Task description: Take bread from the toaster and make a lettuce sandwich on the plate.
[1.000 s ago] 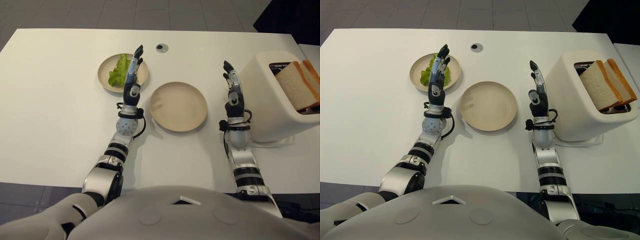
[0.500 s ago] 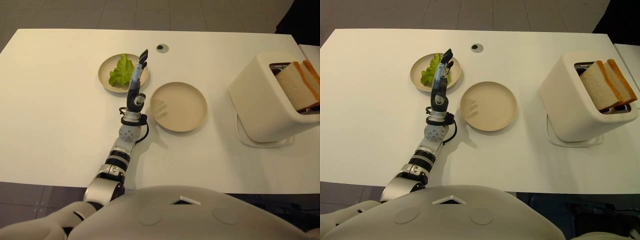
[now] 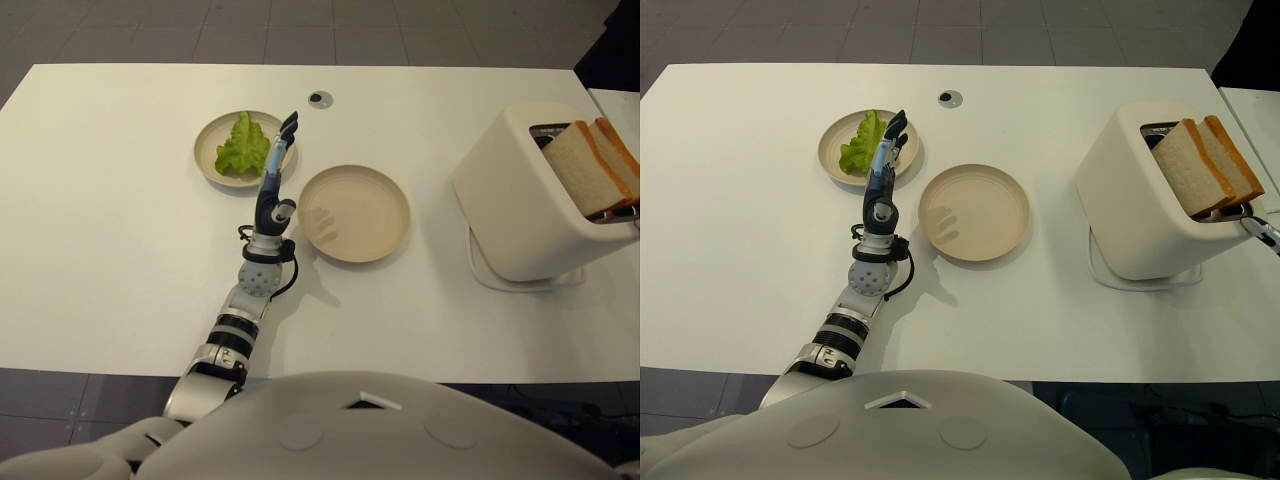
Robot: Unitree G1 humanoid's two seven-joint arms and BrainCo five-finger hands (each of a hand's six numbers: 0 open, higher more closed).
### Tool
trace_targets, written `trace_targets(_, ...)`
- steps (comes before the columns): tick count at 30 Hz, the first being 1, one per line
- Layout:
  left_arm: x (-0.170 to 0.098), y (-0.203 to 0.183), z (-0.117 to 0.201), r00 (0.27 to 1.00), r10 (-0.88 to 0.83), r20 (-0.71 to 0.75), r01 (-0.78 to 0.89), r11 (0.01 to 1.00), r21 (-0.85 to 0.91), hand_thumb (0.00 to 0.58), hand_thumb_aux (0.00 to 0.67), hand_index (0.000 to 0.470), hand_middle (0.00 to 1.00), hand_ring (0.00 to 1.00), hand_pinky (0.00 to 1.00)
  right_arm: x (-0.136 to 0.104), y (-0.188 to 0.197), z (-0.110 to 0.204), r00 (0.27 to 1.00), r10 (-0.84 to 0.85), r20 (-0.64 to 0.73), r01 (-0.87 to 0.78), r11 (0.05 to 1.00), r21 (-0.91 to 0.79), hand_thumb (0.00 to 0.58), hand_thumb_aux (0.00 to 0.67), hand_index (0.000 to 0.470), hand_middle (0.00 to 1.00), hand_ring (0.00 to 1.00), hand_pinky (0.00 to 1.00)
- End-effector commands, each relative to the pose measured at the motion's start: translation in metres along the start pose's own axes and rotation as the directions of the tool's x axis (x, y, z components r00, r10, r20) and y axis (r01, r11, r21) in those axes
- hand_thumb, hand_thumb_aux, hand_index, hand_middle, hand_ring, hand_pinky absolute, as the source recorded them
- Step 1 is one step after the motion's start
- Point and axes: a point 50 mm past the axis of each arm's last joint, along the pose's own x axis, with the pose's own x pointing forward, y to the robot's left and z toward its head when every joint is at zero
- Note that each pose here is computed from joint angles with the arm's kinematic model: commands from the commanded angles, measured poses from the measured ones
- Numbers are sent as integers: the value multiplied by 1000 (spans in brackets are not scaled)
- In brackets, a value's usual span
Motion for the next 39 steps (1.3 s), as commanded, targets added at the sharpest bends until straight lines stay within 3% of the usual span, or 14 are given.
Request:
trace_targets(1,-33,-6,-11,989,-23,-146,23,1000,3,0,0,0,0,0,0,7,0,11,998,24,49,-23,1000,-10,0,0,0,0,0,0)
trace_targets(11,-34,-8,-5,989,-32,-142,32,999,-4,0,0,0,0,0,0,25,0,48,981,-1,192,-6,999,33,0,0,0,0,0,0)
trace_targets(12,-34,-8,-5,989,-34,-142,34,999,-4,0,0,0,0,0,0,24,1,52,978,-7,206,-3,999,46,183,116,81,173,173,173)
trace_targets(13,-35,-7,-5,989,-34,-143,34,999,-3,0,0,0,0,0,0,23,1,55,976,-15,218,3,998,55,464,370,260,498,498,498)
trace_targets(14,-35,-7,-5,989,-36,-144,36,999,-3,0,0,0,0,0,0,21,0,56,975,-26,223,12,998,63,580,670,470,1000,1000,1000)
trace_targets(18,-36,-7,-5,988,-38,-152,38,999,-1,0,0,0,0,0,0,15,-8,57,968,-124,219,101,988,114,580,670,470,1000,1000,1000)
trace_targets(22,-37,-6,-6,986,-36,-161,37,999,5,0,0,0,0,0,0,13,-26,64,922,-341,183,298,927,229,580,670,470,1000,1000,1000)
trace_targets(24,-37,-5,-7,986,-33,-165,35,999,10,0,0,0,0,0,0,12,-48,71,838,-522,159,459,833,309,580,670,470,1000,1000,1000)
trace_targets(27,-36,-5,-9,985,-35,-168,38,999,12,0,0,0,0,0,0,-14,-97,102,549,-816,182,642,551,532,580,670,470,1000,1000,1000)
trace_targets(29,-35,-5,-10,985,-35,-169,38,999,13,0,0,0,0,0,0,-26,-103,130,498,-836,231,529,504,683,580,670,470,1000,1000,1000)
trace_targets(32,-33,-4,-10,986,-24,-165,27,999,17,0,0,0,0,0,0,-17,-77,184,638,-673,374,-13,476,879,580,670,470,1000,1000,1000)
trace_targets(33,-31,-4,-10,986,-22,-163,25,1000,17,0,0,0,0,0,0,-12,-62,201,677,-575,459,-202,455,867,580,670,470,1000,1000,1000)
trace_targets(35,-26,0,-11,989,12,-148,-7,999,35,0,0,0,0,0,0,-2,-23,233,672,-325,666,-515,440,735,580,670,470,1000,1000,1000)
trace_targets(39,-17,23,-12,982,147,-122,-134,985,104,0,0,0,0,0,0,28,24,250,625,-73,778,-700,388,599,580,670,470,1000,1000,1000)
